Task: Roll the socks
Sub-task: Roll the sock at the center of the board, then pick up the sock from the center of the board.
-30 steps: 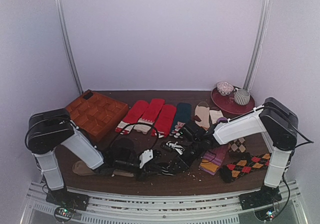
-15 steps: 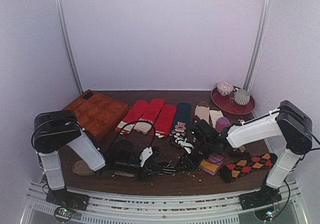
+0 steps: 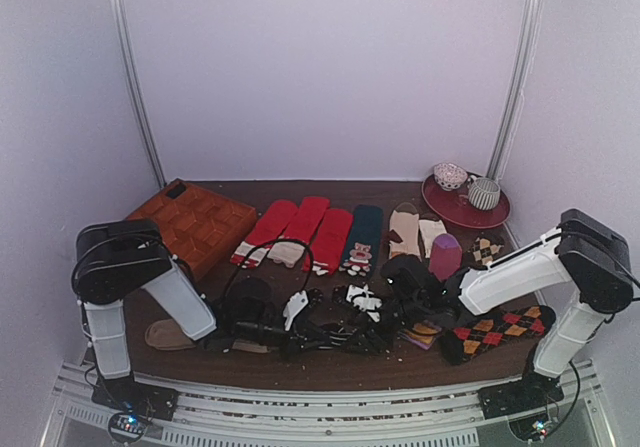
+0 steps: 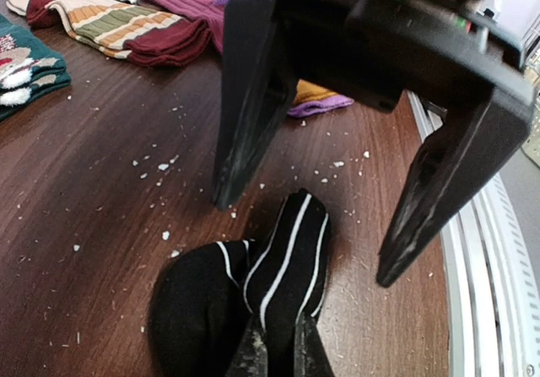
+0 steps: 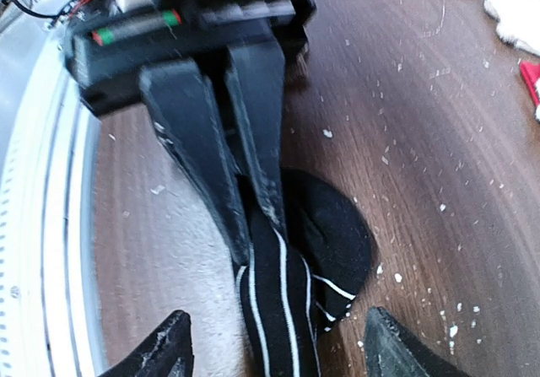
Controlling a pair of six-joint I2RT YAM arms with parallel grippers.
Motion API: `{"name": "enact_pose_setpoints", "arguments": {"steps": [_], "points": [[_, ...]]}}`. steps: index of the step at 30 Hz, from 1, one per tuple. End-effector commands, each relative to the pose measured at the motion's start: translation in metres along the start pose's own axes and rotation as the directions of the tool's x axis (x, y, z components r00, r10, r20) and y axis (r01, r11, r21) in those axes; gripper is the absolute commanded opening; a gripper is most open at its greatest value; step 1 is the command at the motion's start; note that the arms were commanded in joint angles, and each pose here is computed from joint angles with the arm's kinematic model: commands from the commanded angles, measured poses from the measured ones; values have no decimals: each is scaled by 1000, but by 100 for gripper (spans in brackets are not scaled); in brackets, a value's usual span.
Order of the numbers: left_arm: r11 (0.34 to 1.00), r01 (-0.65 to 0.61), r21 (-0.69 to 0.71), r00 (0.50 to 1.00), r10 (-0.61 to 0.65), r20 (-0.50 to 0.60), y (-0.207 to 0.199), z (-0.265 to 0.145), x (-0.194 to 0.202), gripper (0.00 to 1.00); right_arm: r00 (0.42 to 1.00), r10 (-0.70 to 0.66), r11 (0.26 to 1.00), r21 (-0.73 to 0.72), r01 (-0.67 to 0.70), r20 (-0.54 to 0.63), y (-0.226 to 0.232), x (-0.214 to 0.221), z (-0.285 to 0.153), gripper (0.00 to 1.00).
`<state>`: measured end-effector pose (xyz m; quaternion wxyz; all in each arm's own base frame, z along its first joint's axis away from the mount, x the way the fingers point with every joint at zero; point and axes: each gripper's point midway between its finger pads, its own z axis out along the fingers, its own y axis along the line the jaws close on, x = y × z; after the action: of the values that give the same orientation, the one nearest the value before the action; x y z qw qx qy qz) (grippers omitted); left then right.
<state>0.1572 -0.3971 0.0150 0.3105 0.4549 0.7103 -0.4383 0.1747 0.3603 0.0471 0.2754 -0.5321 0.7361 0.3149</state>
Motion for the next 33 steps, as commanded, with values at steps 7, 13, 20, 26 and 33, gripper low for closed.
{"name": "enact_pose_setpoints", "arguments": {"steps": [7, 13, 20, 26, 33], "points": [[959, 229, -167, 831, -282, -479, 8, -37, 160, 0, 998, -11, 999, 37, 13, -59, -11, 12, 27, 73], [960, 229, -161, 832, -279, -480, 8, -35, 159, 0, 998, -1, 1000, -9, 0, -70, -3, 12, 33, 62], [965, 206, -165, 843, -261, -471, 12, -32, 155, 0, 994, 47, 997, -64, -53, -95, 6, 20, 38, 21], [981, 103, -165, 902, -162, -401, 21, -21, 115, 13, 991, 85, 996, -19, -88, -102, -2, 21, 38, 2], [974, -125, -190, 976, 87, -200, 15, -38, 10, 50, 996, 57, 998, -2, -57, -75, -4, 10, 25, 1]]}}
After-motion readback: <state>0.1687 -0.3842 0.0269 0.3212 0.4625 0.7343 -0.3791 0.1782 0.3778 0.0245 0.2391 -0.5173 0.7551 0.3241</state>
